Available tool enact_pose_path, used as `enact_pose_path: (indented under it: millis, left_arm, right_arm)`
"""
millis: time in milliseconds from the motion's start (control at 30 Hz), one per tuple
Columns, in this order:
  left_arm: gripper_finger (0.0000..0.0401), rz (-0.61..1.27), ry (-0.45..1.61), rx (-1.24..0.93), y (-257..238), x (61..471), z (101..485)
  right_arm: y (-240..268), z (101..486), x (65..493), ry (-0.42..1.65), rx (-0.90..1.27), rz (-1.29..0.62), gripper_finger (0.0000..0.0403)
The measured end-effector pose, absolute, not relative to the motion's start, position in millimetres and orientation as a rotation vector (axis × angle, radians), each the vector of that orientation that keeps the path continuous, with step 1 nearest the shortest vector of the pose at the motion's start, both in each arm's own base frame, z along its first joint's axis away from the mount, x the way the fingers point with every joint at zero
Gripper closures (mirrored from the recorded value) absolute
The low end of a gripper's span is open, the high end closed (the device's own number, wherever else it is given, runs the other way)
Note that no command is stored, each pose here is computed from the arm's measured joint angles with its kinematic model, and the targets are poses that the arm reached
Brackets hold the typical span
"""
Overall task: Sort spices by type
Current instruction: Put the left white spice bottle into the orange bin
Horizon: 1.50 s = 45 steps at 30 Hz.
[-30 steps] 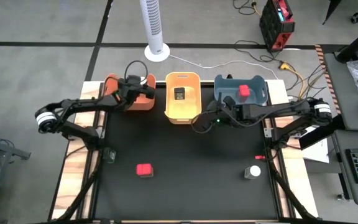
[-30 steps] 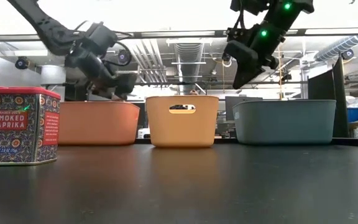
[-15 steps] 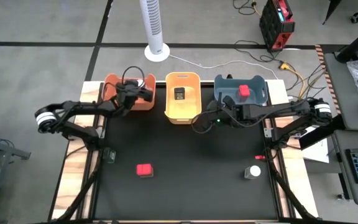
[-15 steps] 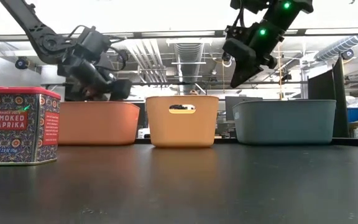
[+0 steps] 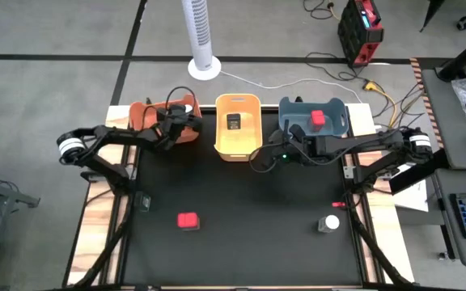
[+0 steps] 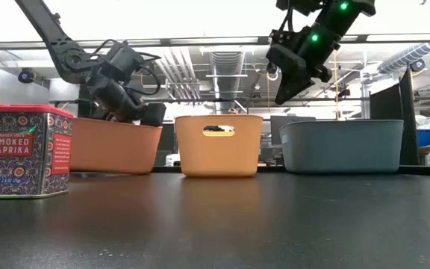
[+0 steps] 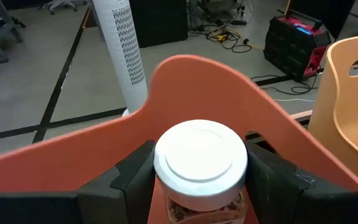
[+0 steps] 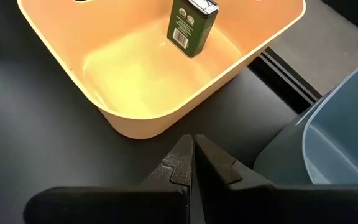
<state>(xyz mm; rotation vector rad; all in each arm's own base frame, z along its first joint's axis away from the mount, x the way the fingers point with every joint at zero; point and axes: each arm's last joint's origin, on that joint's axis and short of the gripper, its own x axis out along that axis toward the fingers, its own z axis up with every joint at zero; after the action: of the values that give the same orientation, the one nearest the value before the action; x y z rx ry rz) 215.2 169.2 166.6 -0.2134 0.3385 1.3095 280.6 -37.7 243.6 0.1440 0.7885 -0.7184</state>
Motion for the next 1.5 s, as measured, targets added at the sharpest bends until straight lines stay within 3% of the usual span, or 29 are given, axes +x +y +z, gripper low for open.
enact_pose_path:
  millis: [767, 867, 967, 1100, 1300, 1500]
  left_arm:
    - [0.0209, 1.256, 0.413, -0.169, 153.4, 194.1, 211.0]
    - [0.0209, 1.155, 0.588, -0.143, 153.1, 190.5, 239.3]
    - [0.0209, 0.911, 0.714, -0.069, 161.7, 187.2, 259.5]
    - [0.0209, 0.505, 0.563, -0.070, 179.1, 179.6, 268.5]
    - [0.0209, 0.639, 0.611, -0.103, 200.2, 148.3, 253.0]
    - [0.0209, 0.543, 0.611, -0.006, 200.3, 144.1, 239.4]
  right_arm:
    - [-37.6, 242.7, 280.2, 0.794, 0.143, -0.718, 0.0394]
    - [-37.6, 242.8, 280.2, 0.793, 0.143, -0.718, 0.0394]
    - [-37.6, 243.0, 280.3, 0.794, 0.134, -0.714, 0.0394]
    - [-37.0, 242.4, 280.2, 0.799, 0.122, -0.707, 0.0394]
    - [-35.0, 239.0, 279.1, 0.817, 0.098, -0.692, 0.0394]
    - [-35.0, 235.9, 277.9, 0.829, 0.085, -0.688, 0.0394]
